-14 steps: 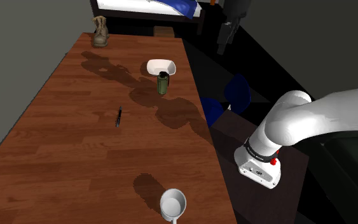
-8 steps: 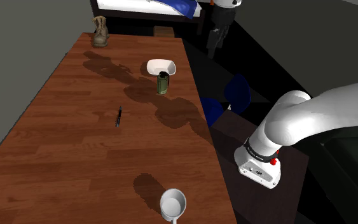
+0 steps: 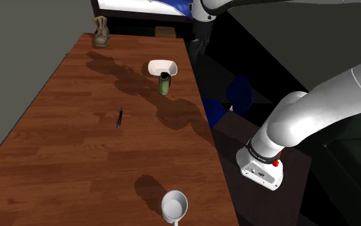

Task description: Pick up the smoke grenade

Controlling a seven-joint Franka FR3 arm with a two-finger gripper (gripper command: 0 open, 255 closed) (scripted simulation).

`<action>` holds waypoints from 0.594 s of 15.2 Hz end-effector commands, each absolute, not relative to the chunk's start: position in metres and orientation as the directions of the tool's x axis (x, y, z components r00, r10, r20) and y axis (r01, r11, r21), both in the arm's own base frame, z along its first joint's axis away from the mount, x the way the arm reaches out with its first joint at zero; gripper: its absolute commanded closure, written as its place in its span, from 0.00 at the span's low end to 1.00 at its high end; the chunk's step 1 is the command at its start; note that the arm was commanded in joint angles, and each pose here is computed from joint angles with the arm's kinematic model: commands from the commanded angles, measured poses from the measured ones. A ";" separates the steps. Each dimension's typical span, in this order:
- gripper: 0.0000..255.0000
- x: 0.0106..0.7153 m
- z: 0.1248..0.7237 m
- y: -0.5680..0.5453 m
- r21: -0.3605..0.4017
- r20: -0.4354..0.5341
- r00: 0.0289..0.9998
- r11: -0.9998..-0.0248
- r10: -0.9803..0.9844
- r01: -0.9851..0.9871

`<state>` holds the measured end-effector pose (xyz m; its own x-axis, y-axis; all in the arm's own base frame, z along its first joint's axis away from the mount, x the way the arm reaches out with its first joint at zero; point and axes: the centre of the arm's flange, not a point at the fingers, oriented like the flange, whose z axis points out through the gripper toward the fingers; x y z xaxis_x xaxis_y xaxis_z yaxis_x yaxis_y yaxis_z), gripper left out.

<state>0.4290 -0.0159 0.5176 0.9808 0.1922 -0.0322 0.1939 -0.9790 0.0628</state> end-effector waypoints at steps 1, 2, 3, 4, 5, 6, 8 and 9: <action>0.00 0.450 0.499 -0.021 0.060 -0.032 0.980 -0.978 0.196 0.198; 0.00 0.460 0.490 -0.023 0.058 -0.033 0.980 -0.978 0.198 0.200; 0.00 0.470 0.482 -0.025 0.056 -0.034 0.979 -0.978 0.200 0.201; 0.00 0.480 0.473 -0.026 0.054 -0.034 0.979 -0.978 0.201 0.203; 0.00 0.491 0.465 -0.028 0.053 -0.035 0.979 -0.977 0.203 0.205; 0.00 0.501 0.457 -0.030 0.051 -0.035 0.978 -0.977 0.205 0.207; 0.00 0.521 0.440 -0.033 0.048 -0.036 0.977 -0.977 0.208 0.210; 0.00 0.531 0.431 -0.035 0.046 -0.037 0.977 -0.976 0.210 0.212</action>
<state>0.5207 -0.0324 0.4404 0.9773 0.2085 -0.0368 0.2102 -0.9765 0.0474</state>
